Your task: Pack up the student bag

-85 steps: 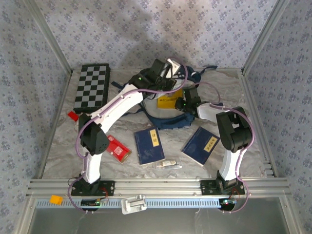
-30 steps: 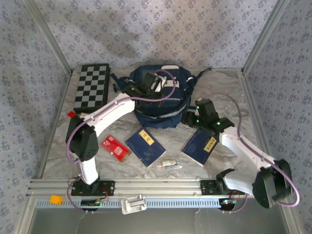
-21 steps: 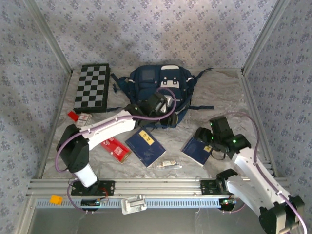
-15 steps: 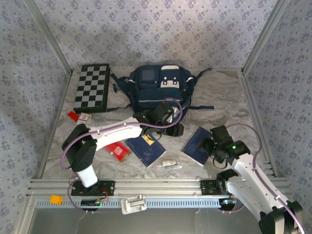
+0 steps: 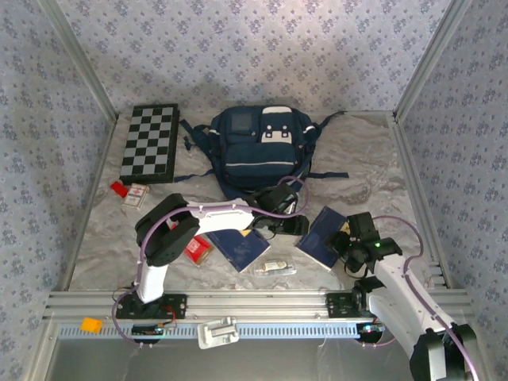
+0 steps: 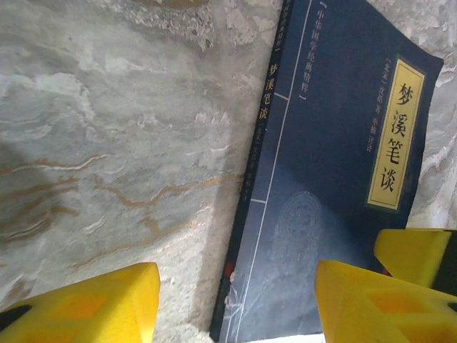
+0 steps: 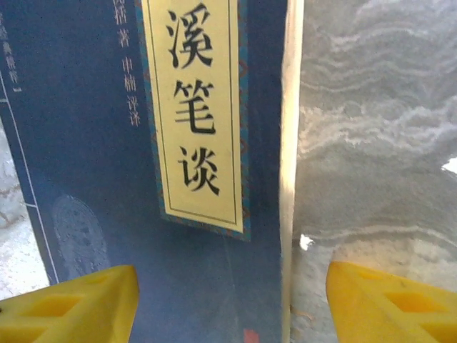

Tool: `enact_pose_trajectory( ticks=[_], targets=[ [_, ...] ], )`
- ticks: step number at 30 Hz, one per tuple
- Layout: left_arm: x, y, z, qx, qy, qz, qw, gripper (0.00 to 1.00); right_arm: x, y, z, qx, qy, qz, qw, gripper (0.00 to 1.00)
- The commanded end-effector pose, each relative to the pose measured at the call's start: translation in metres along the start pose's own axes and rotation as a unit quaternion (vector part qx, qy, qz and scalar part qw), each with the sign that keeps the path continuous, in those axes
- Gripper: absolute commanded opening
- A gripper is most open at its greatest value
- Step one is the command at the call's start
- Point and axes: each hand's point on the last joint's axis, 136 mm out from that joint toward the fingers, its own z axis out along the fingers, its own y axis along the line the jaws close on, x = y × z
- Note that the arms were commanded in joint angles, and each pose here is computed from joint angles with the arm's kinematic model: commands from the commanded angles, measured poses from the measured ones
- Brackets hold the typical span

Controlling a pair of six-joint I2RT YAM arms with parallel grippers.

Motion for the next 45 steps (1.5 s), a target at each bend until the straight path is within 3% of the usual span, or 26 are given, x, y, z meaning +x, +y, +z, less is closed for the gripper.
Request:
enact_pose_trajectory(
  ticks=[1, 10, 23, 30, 35, 39, 45],
  targets=[
    [-0.007, -0.020, 0.005, 0.031, -0.003, -0.002, 1.000, 0.58, 0.000, 0.006, 0.006, -0.028, 0.007, 0.010, 1.000, 0.71],
    [0.001, -0.011, 0.019, 0.023, 0.013, -0.012, 1.000, 0.56, -0.004, 0.015, 0.011, -0.052, 0.014, 0.006, 0.999, 0.71],
    [0.004, -0.008, 0.025, 0.021, 0.022, -0.007, 1.000, 0.51, -0.006, 0.041, -0.014, -0.117, 0.013, -0.010, 0.993, 0.60],
    [0.004, -0.011, 0.025, 0.027, 0.028, -0.007, 0.999, 0.51, -0.011, 0.048, -0.020, -0.140, 0.010, -0.011, 0.990, 0.59],
    [0.004, -0.011, 0.023, 0.025, 0.026, -0.005, 0.999, 0.50, -0.018, 0.015, -0.023, -0.043, -0.012, -0.001, 0.999, 0.61],
    [0.006, -0.014, 0.024, 0.029, 0.031, -0.005, 0.999, 0.50, -0.018, 0.012, -0.010, -0.051, -0.010, 0.029, 0.998, 0.67],
    [0.013, -0.023, 0.023, 0.036, 0.038, 0.002, 0.999, 0.50, -0.026, 0.031, 0.001, -0.085, -0.003, 0.012, 0.996, 0.66]
  ],
)
